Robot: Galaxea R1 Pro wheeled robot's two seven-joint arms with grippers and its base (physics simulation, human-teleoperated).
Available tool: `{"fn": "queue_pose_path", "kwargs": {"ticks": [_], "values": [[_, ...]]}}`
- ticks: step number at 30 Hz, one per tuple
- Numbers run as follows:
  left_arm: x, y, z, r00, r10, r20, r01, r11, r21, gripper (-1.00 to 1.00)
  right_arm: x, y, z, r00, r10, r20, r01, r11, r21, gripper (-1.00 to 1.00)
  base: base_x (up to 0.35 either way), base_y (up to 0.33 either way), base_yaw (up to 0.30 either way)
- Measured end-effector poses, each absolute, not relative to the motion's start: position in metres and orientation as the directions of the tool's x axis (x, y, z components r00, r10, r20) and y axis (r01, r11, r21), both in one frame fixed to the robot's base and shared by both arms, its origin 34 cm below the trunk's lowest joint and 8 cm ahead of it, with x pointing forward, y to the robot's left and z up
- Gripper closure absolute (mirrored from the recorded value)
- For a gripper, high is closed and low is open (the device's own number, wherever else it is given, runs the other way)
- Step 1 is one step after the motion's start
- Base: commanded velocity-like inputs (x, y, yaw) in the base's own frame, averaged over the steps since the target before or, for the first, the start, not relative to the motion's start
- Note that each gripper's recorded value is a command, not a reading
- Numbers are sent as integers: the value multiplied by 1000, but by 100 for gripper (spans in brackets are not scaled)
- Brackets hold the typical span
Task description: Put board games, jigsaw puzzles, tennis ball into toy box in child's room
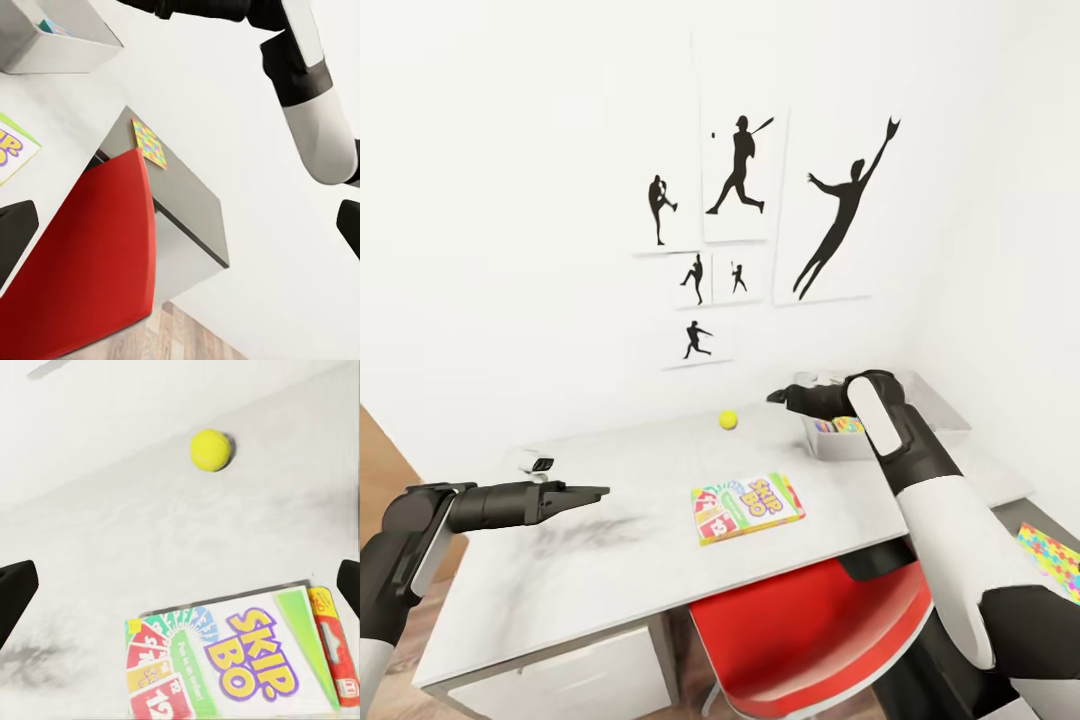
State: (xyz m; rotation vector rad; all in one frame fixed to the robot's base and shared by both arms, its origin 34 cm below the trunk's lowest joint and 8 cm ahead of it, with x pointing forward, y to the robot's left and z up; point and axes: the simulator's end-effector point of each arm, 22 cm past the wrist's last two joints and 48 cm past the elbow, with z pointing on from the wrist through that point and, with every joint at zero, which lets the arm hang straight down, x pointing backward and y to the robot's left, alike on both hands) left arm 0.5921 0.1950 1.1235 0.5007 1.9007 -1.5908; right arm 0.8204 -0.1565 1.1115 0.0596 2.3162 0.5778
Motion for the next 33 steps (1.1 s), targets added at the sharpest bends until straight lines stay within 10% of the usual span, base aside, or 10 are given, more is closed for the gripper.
{"fn": "queue_pose_path", "kwargs": {"ticks": [33], "values": [[592, 198, 1128, -740, -94, -667, 639, 214, -739, -100, 797, -158, 992, -829, 285, -482, 91, 918, 387, -100, 0, 2, 51]]}}
